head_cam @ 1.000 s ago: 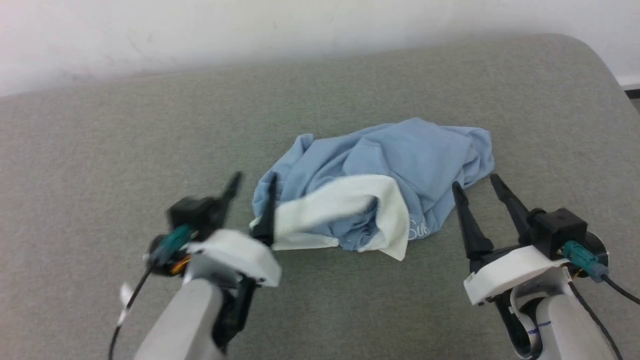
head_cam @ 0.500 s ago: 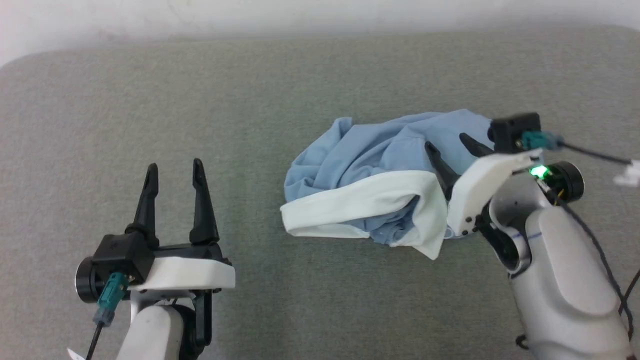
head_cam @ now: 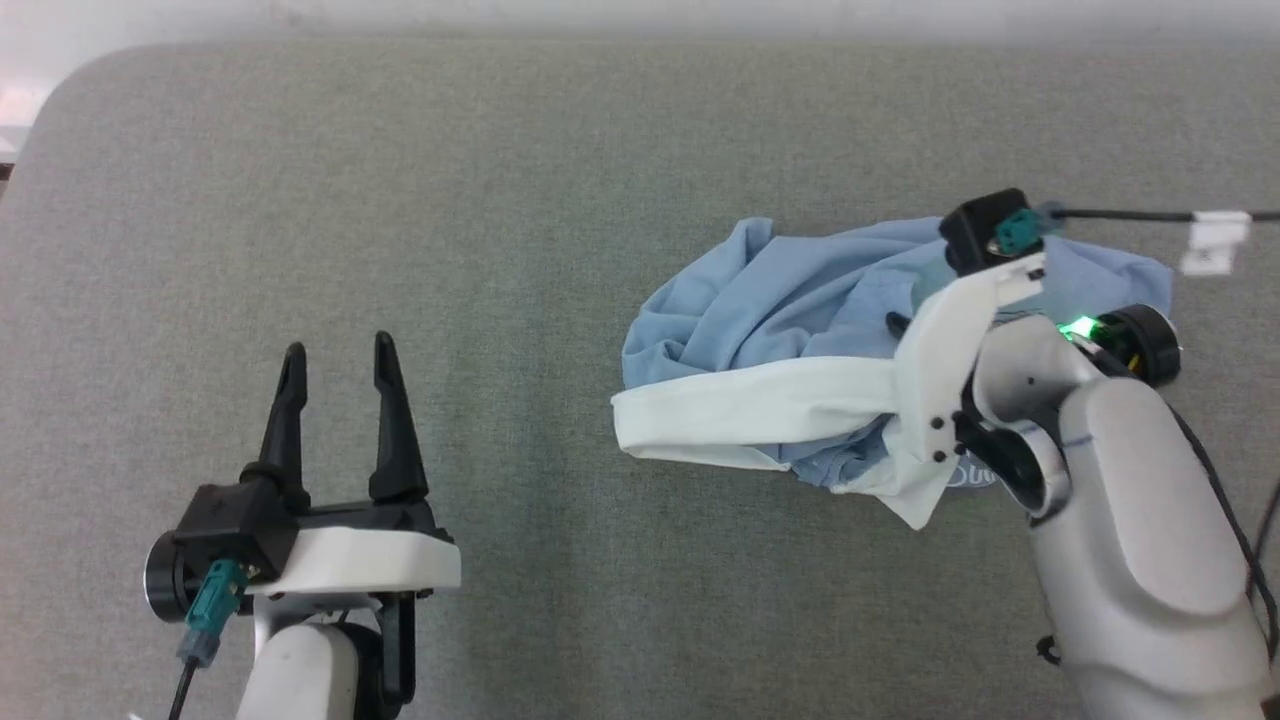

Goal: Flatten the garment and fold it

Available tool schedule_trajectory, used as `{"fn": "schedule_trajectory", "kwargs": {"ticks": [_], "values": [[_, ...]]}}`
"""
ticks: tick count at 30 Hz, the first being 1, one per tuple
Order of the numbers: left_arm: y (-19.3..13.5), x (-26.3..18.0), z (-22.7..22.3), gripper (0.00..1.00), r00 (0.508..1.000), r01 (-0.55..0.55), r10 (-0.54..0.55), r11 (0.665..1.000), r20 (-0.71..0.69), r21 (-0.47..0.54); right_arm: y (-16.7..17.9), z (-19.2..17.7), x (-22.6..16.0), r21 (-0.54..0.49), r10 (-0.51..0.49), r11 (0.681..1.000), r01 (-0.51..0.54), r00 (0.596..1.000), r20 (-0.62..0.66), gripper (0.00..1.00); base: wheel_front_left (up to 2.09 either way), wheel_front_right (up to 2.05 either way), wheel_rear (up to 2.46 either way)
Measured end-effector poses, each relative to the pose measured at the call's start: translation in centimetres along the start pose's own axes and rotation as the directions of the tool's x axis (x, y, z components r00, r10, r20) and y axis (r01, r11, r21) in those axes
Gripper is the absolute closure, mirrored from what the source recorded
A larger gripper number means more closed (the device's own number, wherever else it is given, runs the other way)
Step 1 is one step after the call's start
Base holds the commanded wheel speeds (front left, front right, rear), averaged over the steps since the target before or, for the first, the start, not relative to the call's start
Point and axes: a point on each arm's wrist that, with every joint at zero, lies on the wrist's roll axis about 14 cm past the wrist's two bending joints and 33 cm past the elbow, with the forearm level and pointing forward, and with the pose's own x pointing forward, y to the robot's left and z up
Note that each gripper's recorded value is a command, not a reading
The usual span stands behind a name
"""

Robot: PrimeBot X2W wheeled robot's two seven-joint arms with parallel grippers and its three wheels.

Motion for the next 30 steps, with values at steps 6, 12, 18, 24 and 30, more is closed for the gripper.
{"fn": "schedule_trajectory", "kwargs": {"ticks": [6, 12, 18, 24, 30], "values": [[-0.5, -0.3, 0.1, 0.0, 1.0, 0.022, -0.022, 1.0, 0.002, -0.008, -2.8, 2.7, -4.2, 0.09, -0.088, 0.994, 0.065, 0.955, 0.282, 1.0, 0.0, 0.0, 0.0], [-2.1, -0.4, 0.6, 0.0, 0.997, 0.078, -0.077, 0.997, 0.016, -0.015, -11.2, -0.6, -10.9, 0.275, -0.375, 0.92, 0.281, 0.837, 0.399, 1.0, 0.0, 0.0, 0.0], [-3.7, -0.2, 0.9, 0.0, 0.992, 0.126, -0.125, 0.992, 0.03, -0.024, -16.2, -11.2, -15.2, 0.429, -0.553, 0.787, 0.443, 0.816, 0.171, 1.0, 0.0, 0.0, 0.0], [-5.7, 0.0, 0.0, 0.0, 0.982, 0.188, -0.188, 0.982, 0.006, -0.034, -17.0, -16.9, -16.7, 0.47, -0.576, 0.719, 0.511, 0.818, -0.008, 0.0, 0.0, 0.0, 0.0], [-10.8, -1.7, -4.2, 0.0, 0.924, 0.35, -0.359, 0.933, -0.13, -0.087, -16.5, -12.2, -17.1, 0.43, -0.595, 0.769, 0.473, 0.775, 0.212, 0.0, 0.0, 0.0, 0.0]]}}
